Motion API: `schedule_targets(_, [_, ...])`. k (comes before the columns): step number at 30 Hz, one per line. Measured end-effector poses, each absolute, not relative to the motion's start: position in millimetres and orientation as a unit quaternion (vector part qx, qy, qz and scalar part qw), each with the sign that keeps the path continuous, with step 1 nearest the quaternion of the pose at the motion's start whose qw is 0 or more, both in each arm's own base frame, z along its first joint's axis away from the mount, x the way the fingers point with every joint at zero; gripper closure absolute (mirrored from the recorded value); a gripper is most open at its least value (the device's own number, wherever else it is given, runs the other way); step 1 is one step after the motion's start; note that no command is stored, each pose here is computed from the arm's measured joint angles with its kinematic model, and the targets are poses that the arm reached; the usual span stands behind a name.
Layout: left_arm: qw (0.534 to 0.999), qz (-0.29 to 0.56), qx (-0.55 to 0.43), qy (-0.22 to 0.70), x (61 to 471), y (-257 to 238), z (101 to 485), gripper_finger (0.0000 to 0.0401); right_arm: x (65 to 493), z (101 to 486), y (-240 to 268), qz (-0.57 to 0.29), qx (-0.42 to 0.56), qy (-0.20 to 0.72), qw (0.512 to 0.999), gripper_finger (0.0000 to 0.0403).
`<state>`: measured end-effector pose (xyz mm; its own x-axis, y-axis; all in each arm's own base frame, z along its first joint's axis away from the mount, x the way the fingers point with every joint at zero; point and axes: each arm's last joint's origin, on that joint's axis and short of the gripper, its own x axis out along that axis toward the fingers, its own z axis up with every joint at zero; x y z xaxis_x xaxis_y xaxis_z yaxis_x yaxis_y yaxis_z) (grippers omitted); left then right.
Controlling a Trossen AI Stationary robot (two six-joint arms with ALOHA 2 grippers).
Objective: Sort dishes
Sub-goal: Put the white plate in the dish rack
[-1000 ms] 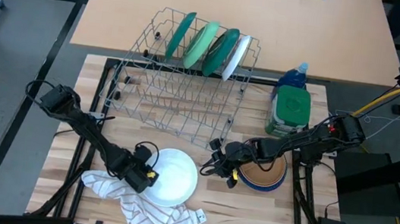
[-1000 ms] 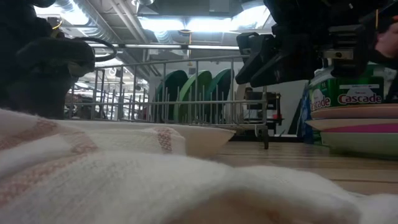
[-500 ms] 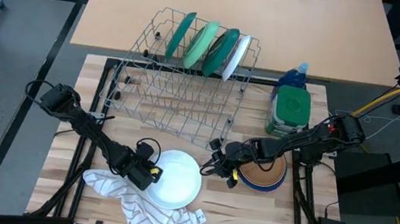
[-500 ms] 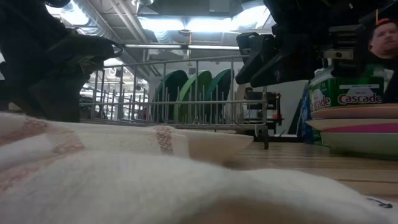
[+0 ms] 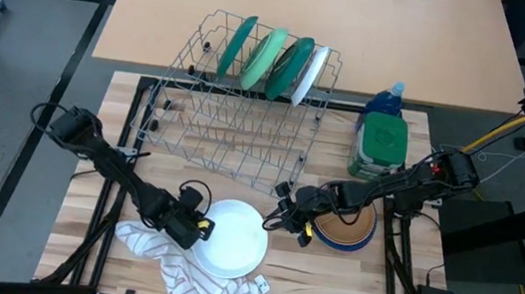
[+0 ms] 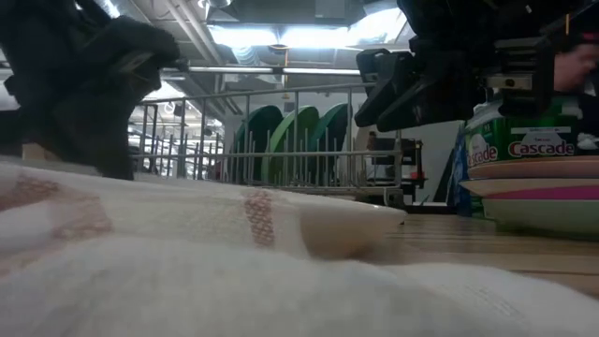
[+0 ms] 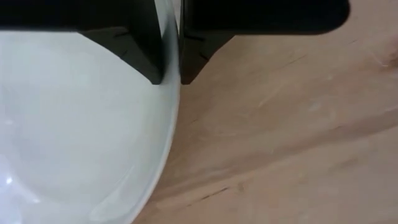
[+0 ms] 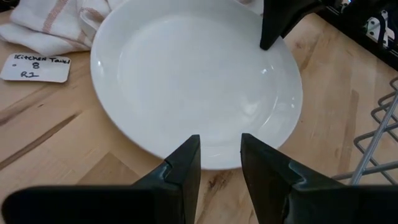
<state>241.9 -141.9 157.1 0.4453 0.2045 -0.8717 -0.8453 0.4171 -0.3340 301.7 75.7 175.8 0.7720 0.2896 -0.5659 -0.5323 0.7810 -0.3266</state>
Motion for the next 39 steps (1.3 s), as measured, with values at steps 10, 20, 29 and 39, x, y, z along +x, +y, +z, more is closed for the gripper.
schedule_targets(10, [0.783,0.328,-0.392,0.355,238.6,-137.3,178.5,0.0398,301.9,176.1,75.6,0.224,-0.242,0.249,0.911,0.0286])
schedule_targets(20, [0.798,0.315,-0.373,0.354,237.5,-136.1,183.9,0.0401,302.2,176.6,75.7,0.223,-0.242,0.247,0.911,0.0286])
schedule_targets(29, [0.825,0.277,-0.346,0.350,234.4,-134.3,203.9,0.0401,304.7,181.5,76.3,0.218,-0.242,0.221,0.919,0.0286])
schedule_targets(39, [0.858,0.239,-0.307,0.334,229.3,-129.9,228.2,0.0400,310.8,191.2,75.8,0.178,-0.229,0.208,0.934,0.0286])
